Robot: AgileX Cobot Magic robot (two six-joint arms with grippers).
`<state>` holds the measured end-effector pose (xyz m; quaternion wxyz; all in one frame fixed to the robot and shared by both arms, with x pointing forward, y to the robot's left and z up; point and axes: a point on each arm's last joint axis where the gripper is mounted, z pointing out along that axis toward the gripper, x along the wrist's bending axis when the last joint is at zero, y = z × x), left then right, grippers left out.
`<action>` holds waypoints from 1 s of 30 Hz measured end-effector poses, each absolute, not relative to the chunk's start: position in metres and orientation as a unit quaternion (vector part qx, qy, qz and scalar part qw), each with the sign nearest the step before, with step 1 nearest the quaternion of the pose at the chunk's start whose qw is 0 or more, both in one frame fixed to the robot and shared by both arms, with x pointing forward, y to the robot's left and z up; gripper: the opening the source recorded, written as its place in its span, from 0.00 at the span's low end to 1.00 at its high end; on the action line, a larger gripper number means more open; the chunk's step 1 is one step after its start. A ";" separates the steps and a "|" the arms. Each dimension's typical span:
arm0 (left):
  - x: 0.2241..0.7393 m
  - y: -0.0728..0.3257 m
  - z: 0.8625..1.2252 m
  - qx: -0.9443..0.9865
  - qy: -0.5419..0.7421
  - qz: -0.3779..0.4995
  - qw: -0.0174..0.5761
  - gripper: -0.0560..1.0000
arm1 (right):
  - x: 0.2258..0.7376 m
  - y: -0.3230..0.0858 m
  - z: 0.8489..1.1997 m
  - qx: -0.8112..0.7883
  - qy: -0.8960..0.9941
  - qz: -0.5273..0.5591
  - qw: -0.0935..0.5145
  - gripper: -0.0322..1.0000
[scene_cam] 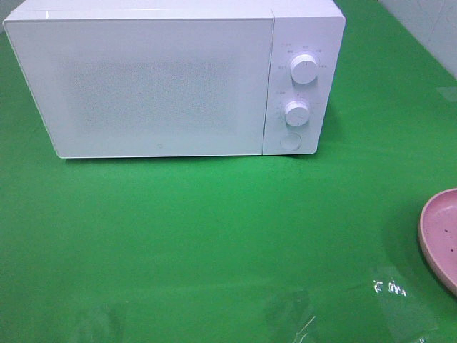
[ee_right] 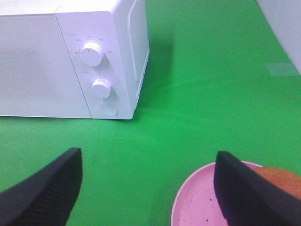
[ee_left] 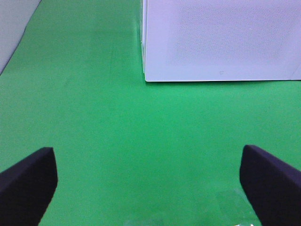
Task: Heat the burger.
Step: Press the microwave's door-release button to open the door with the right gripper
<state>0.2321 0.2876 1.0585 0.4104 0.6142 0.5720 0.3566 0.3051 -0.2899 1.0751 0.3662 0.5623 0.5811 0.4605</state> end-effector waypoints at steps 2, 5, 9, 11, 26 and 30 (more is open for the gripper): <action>0.232 0.288 1.059 0.614 0.572 0.357 0.410 0.98 | 0.312 -0.289 1.071 0.559 0.580 0.463 0.370 0.74; 0.232 0.288 1.059 0.614 0.572 0.357 0.410 0.98 | 0.318 -0.288 1.068 0.555 0.578 0.467 0.375 0.74; 0.232 0.288 1.059 0.614 0.572 0.357 0.410 0.98 | 0.335 -0.286 1.058 0.550 0.576 0.471 0.380 0.74; 0.232 0.288 1.059 0.614 0.572 0.357 0.410 0.98 | 0.341 -0.285 1.054 0.552 0.579 0.467 0.377 0.74; 0.232 0.288 1.059 0.614 0.572 0.357 0.410 0.98 | 0.385 -0.279 1.031 0.552 0.584 0.462 0.376 0.74; 0.232 0.288 1.059 0.614 0.572 0.357 0.410 0.98 | 0.398 -0.278 1.027 0.547 0.582 0.466 0.381 0.74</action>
